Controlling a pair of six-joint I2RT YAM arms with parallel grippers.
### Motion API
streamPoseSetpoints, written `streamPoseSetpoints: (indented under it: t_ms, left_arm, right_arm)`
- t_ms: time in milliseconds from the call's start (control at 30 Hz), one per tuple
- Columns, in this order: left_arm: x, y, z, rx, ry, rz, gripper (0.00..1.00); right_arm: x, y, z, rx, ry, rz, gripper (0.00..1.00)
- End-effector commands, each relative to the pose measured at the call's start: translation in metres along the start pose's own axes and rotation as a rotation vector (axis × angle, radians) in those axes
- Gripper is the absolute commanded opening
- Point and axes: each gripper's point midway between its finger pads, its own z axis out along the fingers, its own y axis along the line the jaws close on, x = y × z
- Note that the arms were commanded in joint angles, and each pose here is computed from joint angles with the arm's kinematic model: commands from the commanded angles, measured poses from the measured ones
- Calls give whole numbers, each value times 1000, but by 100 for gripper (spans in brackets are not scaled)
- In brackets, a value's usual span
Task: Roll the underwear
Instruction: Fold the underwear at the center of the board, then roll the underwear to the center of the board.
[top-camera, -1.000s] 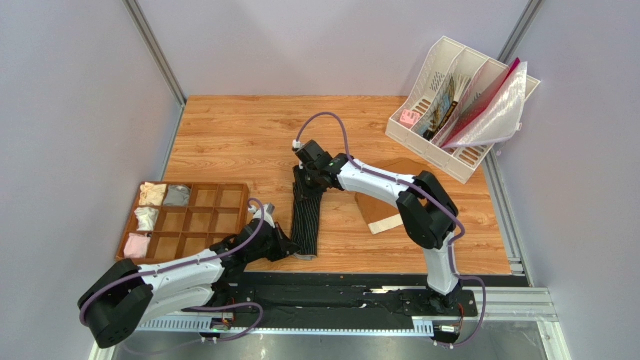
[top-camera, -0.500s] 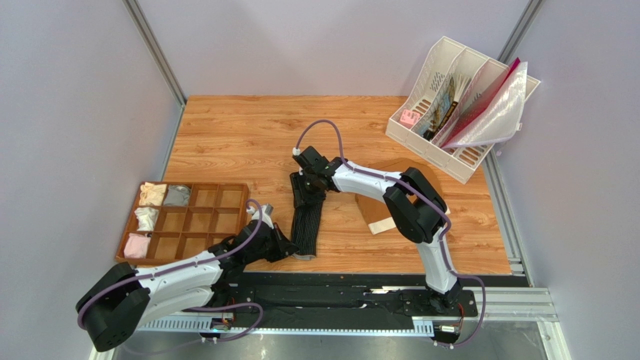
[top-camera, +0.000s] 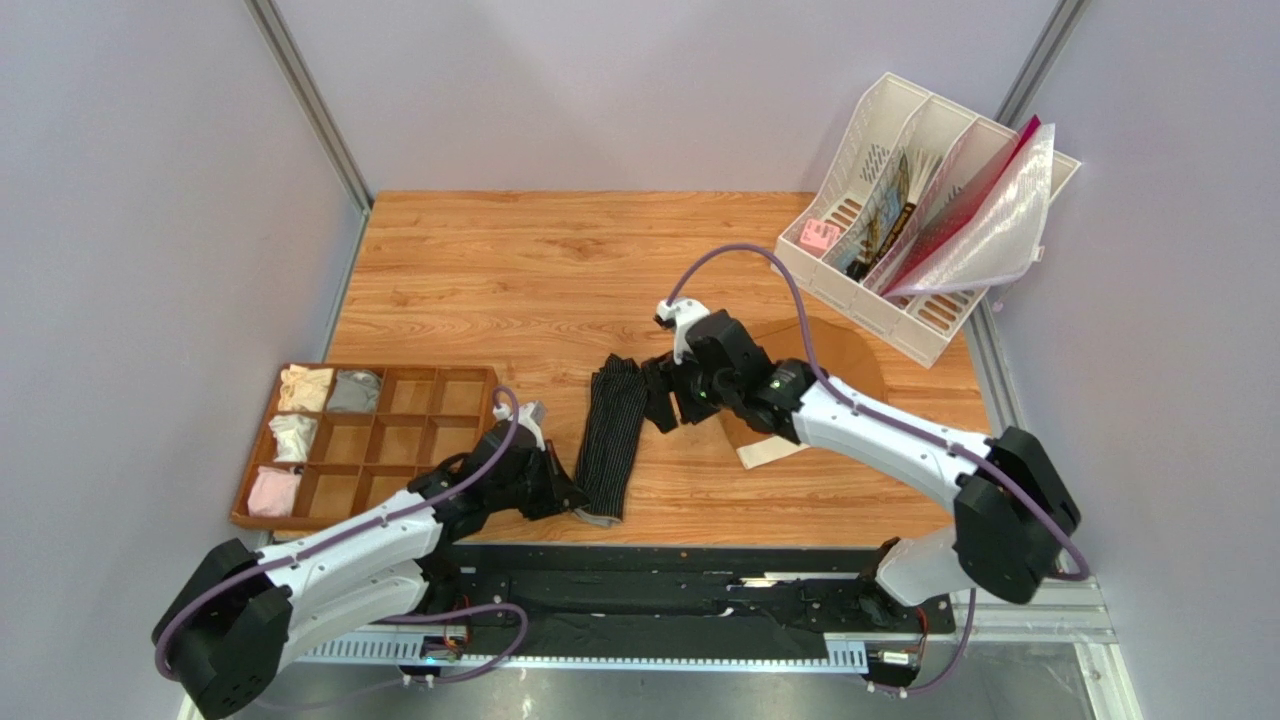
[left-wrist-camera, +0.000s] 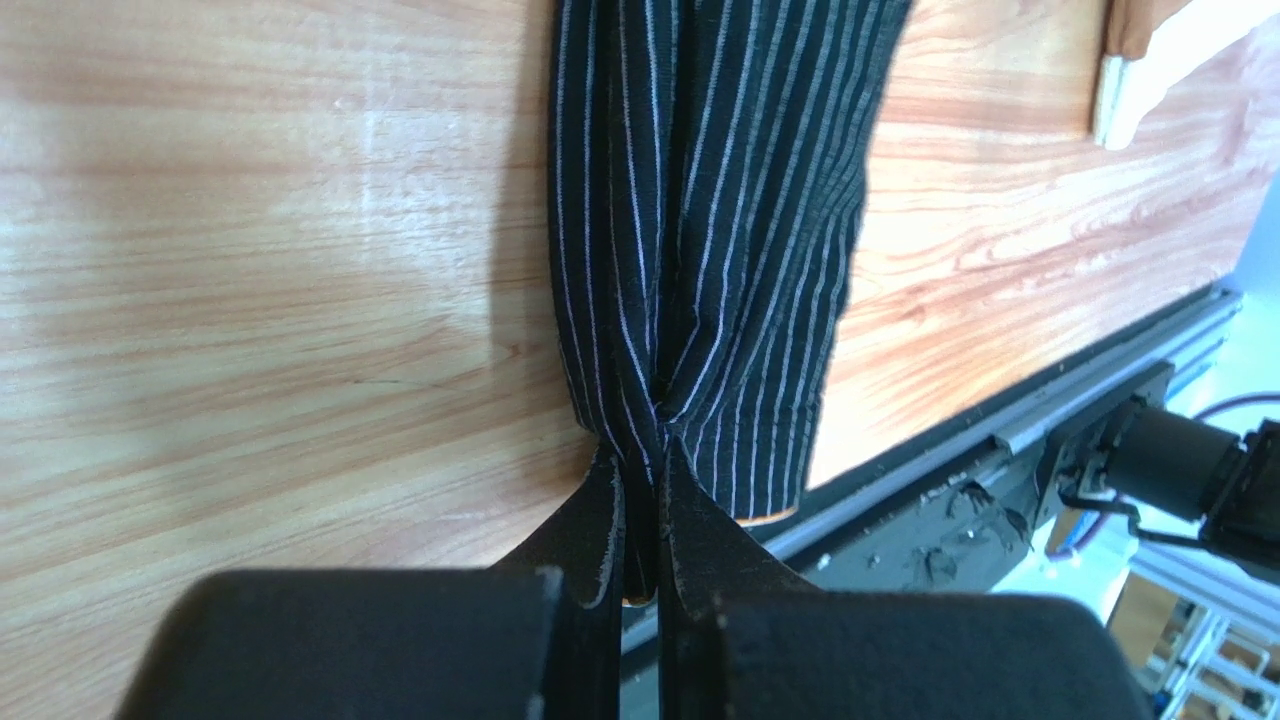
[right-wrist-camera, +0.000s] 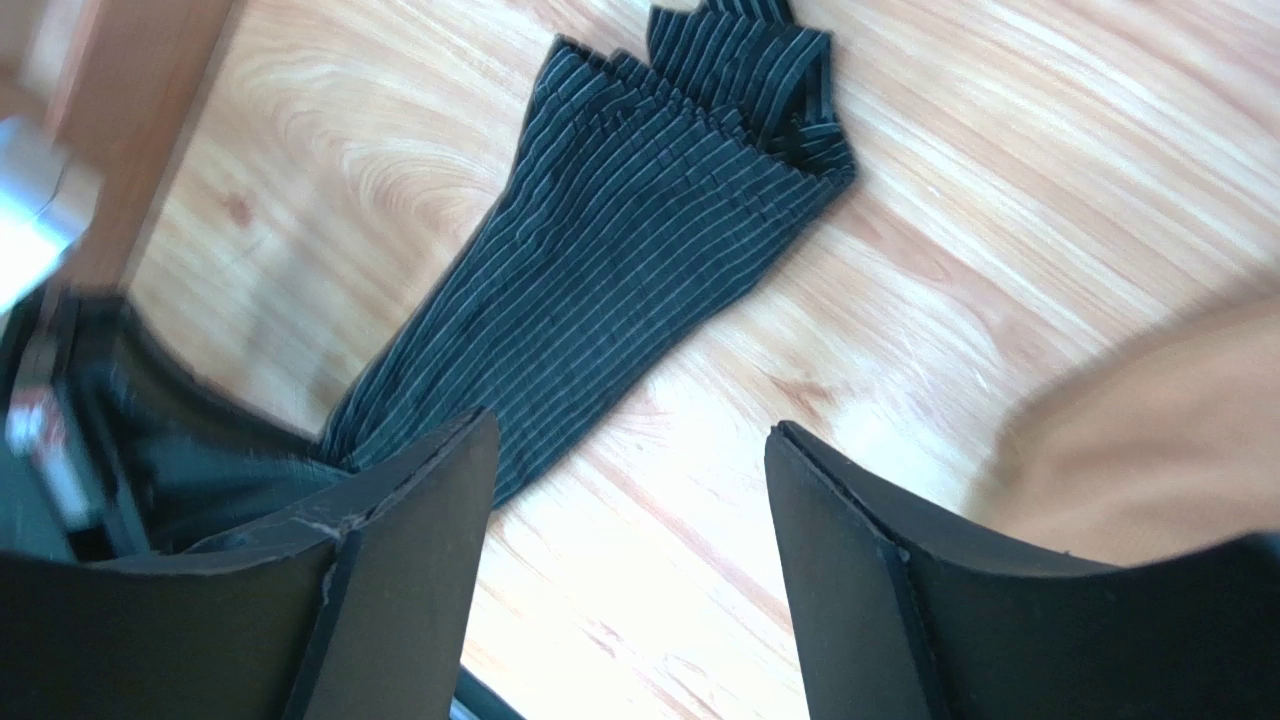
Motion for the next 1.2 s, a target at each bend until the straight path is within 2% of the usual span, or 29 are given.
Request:
streamPoseSetpoints:
  t_ms: [0,67,200,533,833,1167]
  left_arm:
    - [-4,-16,-10,40,70,68,0]
    - [-7,-25,-13,69,95,84,0]
    - [-2,-28,-17,70,163,96,0]
    - [7,-24,-20,56,243,56,0]
    - [12,-10,-17,10,264,-20,0]
    - [13,-14,-17,31,257,-85,0]
  right_arm:
    - [4,25,-14,-78,-143,-103,70]
    - [16,31,-13,-60,-162,-174,70]
    - [41,71,-17,-109,-193,-307,69]
    - [59,134,-21,-174,-311,-497,71]
    - [104,173,5,-221,-226,-605,71]
    - [116,181,23,-92,-214,-657,70]
